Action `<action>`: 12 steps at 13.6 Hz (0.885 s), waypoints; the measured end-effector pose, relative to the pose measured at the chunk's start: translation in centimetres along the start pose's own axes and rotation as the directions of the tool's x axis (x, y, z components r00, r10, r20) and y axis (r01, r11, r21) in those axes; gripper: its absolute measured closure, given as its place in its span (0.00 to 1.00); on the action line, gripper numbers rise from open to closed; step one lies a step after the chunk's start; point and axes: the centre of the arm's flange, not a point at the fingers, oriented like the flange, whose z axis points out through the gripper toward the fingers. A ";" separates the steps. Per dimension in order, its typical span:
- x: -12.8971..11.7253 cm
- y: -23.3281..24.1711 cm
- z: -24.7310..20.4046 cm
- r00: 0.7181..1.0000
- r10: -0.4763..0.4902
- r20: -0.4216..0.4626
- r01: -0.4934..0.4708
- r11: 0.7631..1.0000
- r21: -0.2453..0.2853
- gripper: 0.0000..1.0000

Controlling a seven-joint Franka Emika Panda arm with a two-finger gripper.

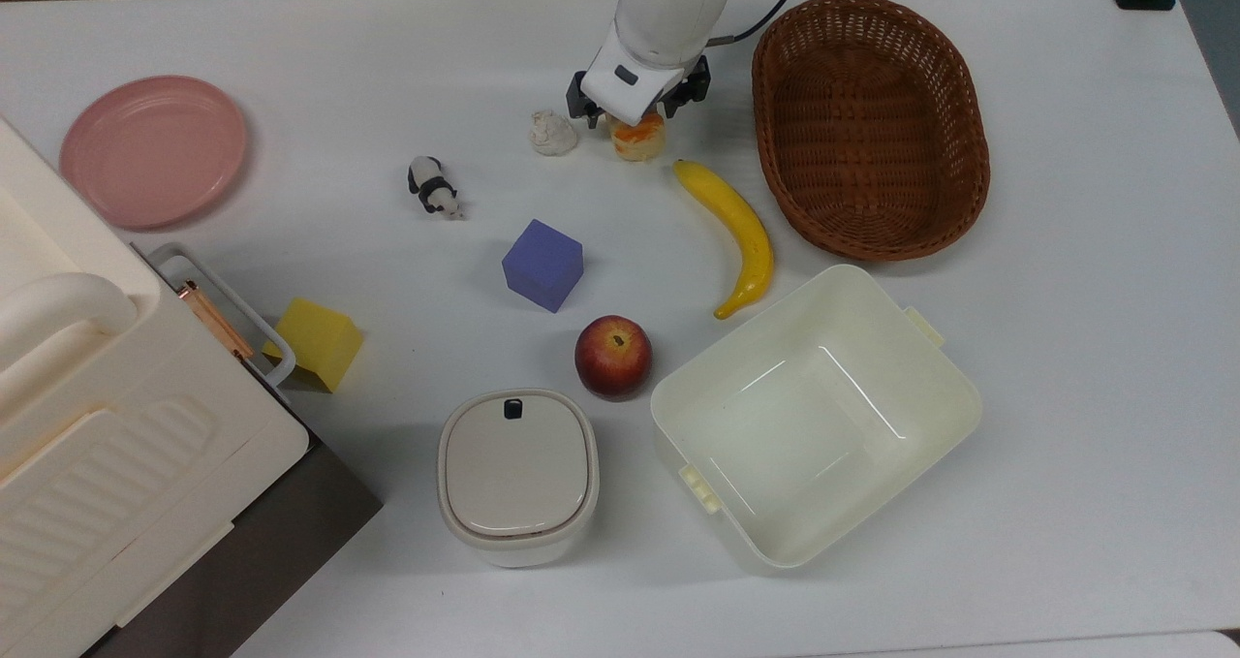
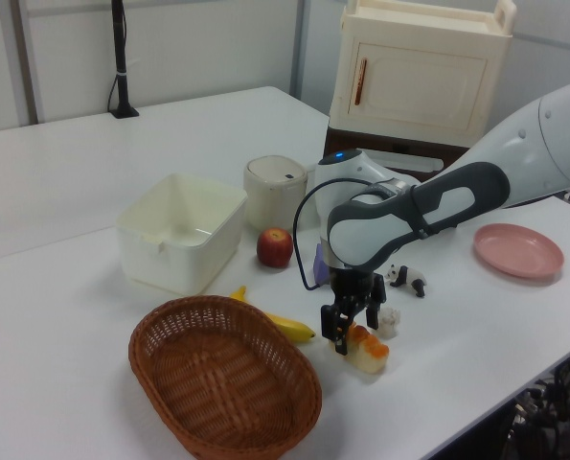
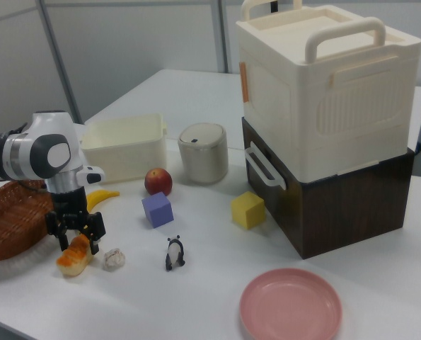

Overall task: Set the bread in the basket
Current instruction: 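Carry the held bread roll over the wicker basket and lower it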

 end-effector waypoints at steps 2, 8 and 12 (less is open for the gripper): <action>0.1 0.0 0.2 1.000 -0.010 0.003 0.010 1.000 -0.015 0.23; 0.4 -0.1 -0.1 1.000 -0.012 -0.020 0.011 1.000 -0.014 0.76; 1.5 0.8 -4.5 0.992 0.031 -0.121 -0.032 0.999 -0.004 0.87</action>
